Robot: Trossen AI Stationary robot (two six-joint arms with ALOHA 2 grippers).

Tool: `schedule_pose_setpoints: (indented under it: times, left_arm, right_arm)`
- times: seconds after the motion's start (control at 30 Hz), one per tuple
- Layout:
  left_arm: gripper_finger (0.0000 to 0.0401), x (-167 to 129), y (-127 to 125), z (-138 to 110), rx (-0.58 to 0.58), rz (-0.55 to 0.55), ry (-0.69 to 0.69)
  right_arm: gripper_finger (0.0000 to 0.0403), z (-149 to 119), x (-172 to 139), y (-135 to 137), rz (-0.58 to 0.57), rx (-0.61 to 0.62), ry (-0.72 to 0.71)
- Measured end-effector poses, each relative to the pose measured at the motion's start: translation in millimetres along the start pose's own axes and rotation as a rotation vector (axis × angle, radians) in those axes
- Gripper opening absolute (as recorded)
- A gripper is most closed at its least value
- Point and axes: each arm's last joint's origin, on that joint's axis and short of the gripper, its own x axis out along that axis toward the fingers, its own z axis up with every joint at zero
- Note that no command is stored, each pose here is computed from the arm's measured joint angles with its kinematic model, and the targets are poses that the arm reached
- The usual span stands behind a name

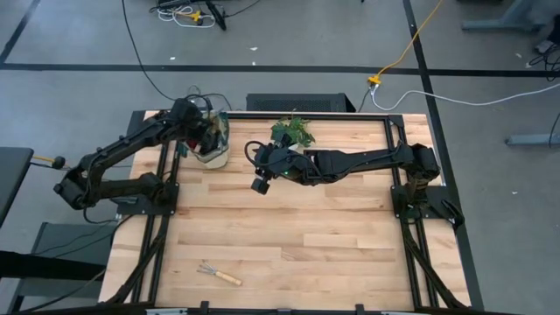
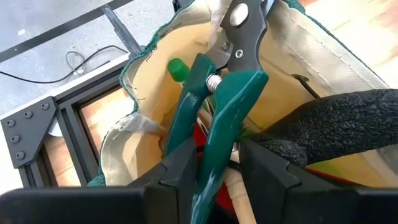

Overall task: Pick & Place Garden tools in Gardening bag
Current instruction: Put the dark green shears into the green gardening bag

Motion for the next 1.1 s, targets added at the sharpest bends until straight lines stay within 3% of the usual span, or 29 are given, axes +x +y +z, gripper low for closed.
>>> schedule_pose_setpoints:
  times: [0.2, 0.4, 1.1]
  left_arm:
    - [0.0116, 0, 0, 1, -0.003, 0.001, -0.014]
    - [0.0102, -1, -1, 11, -0.018, -0.007, -0.115]
    - [0.0009, 9, -2, 8, -0.009, 0.010, -0.052]
  right_arm:
    - [0.0132, 0, 0, 0, -0.001, 0.000, 0.000]
    - [0.0132, 0, 0, 0, -0.001, -0.002, 0.000]
    - [0.0132, 0, 1, -1, -0.003, 0.001, 0.002]
